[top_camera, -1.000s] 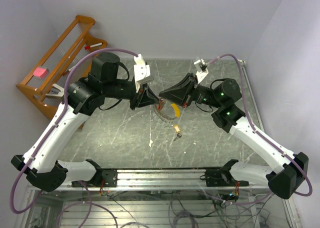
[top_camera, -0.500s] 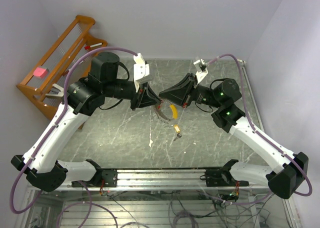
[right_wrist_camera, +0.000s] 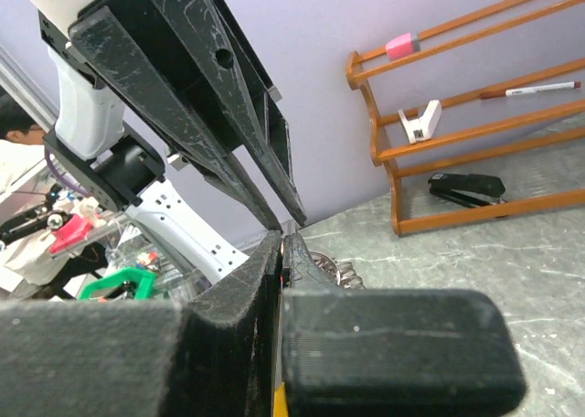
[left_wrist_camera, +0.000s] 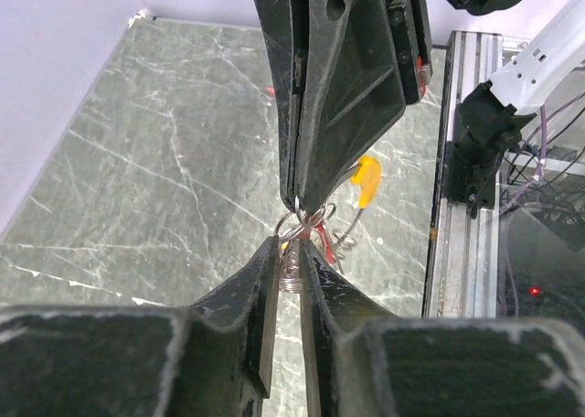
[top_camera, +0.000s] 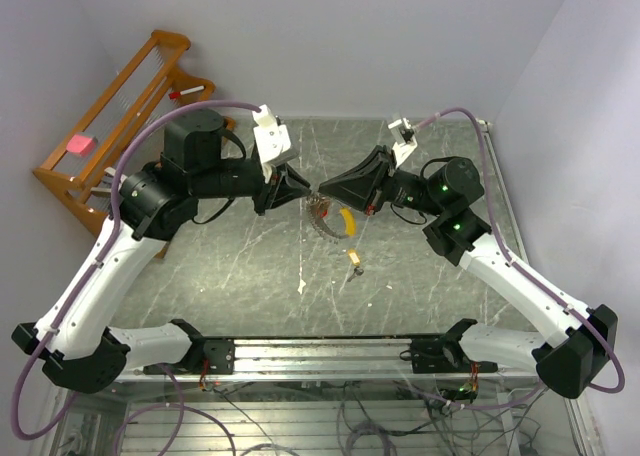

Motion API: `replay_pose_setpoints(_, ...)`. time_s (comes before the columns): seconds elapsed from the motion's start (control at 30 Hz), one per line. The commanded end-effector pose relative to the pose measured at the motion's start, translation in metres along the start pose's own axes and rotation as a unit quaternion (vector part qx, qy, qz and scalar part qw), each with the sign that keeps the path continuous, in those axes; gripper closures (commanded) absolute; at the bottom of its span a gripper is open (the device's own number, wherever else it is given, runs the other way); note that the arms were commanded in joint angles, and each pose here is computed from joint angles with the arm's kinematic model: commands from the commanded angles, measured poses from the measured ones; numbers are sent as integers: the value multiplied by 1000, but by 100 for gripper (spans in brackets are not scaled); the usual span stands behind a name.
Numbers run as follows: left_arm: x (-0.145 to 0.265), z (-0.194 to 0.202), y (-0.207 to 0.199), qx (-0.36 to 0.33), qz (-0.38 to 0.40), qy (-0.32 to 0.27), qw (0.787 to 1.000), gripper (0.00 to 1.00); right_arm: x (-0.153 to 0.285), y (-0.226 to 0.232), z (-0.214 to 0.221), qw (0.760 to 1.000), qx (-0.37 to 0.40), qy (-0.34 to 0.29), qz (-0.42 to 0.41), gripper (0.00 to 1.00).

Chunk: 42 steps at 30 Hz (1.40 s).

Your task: Put the keys on the keyring

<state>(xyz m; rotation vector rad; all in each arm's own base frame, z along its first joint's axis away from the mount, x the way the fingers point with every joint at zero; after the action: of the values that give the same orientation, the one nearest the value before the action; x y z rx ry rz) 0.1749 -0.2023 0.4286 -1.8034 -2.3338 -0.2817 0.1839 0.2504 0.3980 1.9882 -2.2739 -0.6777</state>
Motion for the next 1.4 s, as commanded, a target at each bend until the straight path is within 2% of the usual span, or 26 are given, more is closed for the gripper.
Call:
replay_pose_setpoints(0.0,-2,-4,3,-1,-1,-17,1000,72,0,14,-19,999,29,-28,-23,100)
replay_pose_setpoints(0.23,-10,-1,-3,21,41,-14,999,64,-1,12,-21,999,34,-32,-19,100)
replay_pose_setpoints(0.9,-16,-12,-3,38,66,-24,997,70,-5,9,-14,999,27,-27,-29,100)
replay_pose_setpoints(1.07,-17,-14,-4,38,76,-28,996,77,-4,9,-12,999,26,-25,-29,100)
replay_pose_setpoints(1.27,-18,-10,-5,41,86,-26,995,91,-3,10,-14,999,29,-27,-28,100)
replay_pose_setpoints(1.37,-19,-10,-6,41,90,-25,995,93,-4,10,-13,999,27,-24,-32,100)
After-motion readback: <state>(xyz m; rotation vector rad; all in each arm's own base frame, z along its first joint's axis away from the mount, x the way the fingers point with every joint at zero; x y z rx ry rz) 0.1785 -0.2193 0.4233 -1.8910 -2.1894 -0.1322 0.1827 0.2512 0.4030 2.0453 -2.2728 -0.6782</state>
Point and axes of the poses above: each gripper's point midway between its finger pads, its own x axis back along the fingers, its own y axis along the line the jaws close on, z = x × y, the point moved 7 cm from there along x, back along the fingers, and after that the axes turned 3 degrees about x, right-handed, at the moved point
